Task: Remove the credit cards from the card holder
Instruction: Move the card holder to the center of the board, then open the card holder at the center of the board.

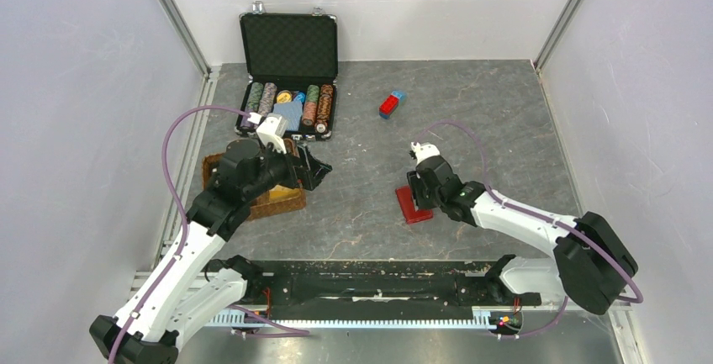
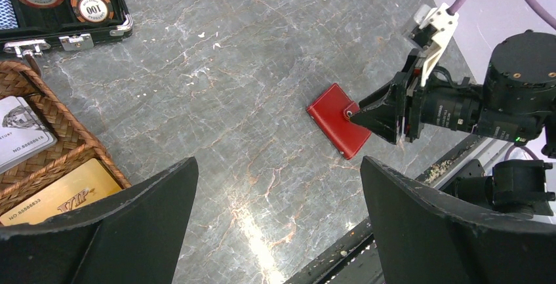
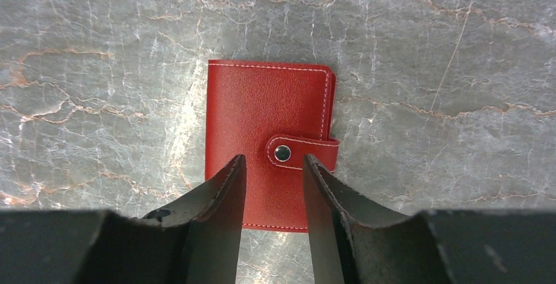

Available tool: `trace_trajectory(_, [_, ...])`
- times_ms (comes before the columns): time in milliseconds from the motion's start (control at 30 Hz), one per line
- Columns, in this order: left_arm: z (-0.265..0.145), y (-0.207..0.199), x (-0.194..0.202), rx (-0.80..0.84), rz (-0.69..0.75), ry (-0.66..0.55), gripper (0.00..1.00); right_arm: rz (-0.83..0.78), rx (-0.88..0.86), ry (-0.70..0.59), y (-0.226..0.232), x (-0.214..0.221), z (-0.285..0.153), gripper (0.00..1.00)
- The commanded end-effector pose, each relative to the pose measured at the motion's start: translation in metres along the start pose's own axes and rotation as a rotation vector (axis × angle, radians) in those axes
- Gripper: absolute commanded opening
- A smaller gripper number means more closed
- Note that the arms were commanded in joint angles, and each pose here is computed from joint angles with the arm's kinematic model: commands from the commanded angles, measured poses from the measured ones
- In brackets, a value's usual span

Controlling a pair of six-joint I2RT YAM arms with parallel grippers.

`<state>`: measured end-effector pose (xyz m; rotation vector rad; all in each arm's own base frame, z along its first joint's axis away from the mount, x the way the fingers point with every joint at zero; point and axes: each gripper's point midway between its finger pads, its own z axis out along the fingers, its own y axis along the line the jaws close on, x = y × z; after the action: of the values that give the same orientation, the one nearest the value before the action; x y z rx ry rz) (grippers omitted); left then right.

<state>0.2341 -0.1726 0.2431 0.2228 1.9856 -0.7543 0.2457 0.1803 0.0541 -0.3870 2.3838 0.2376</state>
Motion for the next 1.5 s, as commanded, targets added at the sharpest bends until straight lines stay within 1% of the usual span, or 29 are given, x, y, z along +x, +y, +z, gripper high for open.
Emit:
trace_trajectory(0, [-0.004,-0.007,-0.011,0.024,-0.002,-0.036,1.00,0.006,0.033,-0.001,0.002,0.000,0.007,0.40])
trace_trajectory(233, [-0.005,-0.006,-0.012,0.019,-0.002,-0.040,1.00,-0.036,0.118,0.065,-0.008,0.022,0.023,0.40])
trace_trajectory(400, [-0.003,-0.006,-0.010,0.022,-0.005,-0.031,1.00,-0.054,0.135,0.083,-0.008,0.034,0.024,0.37])
trace_trajectory(633, [0.000,-0.005,-0.007,0.018,-0.009,-0.014,1.00,-0.060,0.143,0.082,-0.009,0.032,0.027,0.23])
trace_trajectory(767, [0.001,-0.003,-0.007,0.003,-0.020,-0.001,1.00,-0.061,0.133,0.074,-0.007,0.030,0.026,0.08])
trace_trajectory(833, [0.001,-0.006,-0.003,0.008,-0.045,0.029,1.00,-0.048,0.119,0.052,-0.005,0.027,0.023,0.00])
trace_trajectory(967, [0.004,-0.015,0.015,0.050,-0.110,0.100,1.00,0.010,0.026,-0.007,0.009,0.023,0.017,0.00])
trace_trajectory(1067, [0.007,-0.019,0.029,0.050,-0.140,0.145,0.99,0.055,-0.093,-0.042,0.028,0.023,0.012,0.00])
trace_trajectory(1133, [0.009,-0.022,0.039,0.051,-0.165,0.173,0.99,0.074,-0.179,-0.091,0.042,0.017,0.008,0.00])
trace_trajectory(1200, [0.012,-0.028,0.051,0.066,-0.188,0.207,0.97,0.084,-0.234,-0.111,0.050,0.016,0.003,0.00])
trace_trajectory(1333, [0.018,-0.035,0.072,0.085,-0.190,0.259,0.97,0.109,-0.301,-0.151,0.060,0.011,-0.010,0.00])
trace_trajectory(1467, [0.030,-0.032,0.089,0.055,-0.194,0.317,0.97,0.150,-0.377,-0.241,0.067,-0.002,-0.029,0.00])
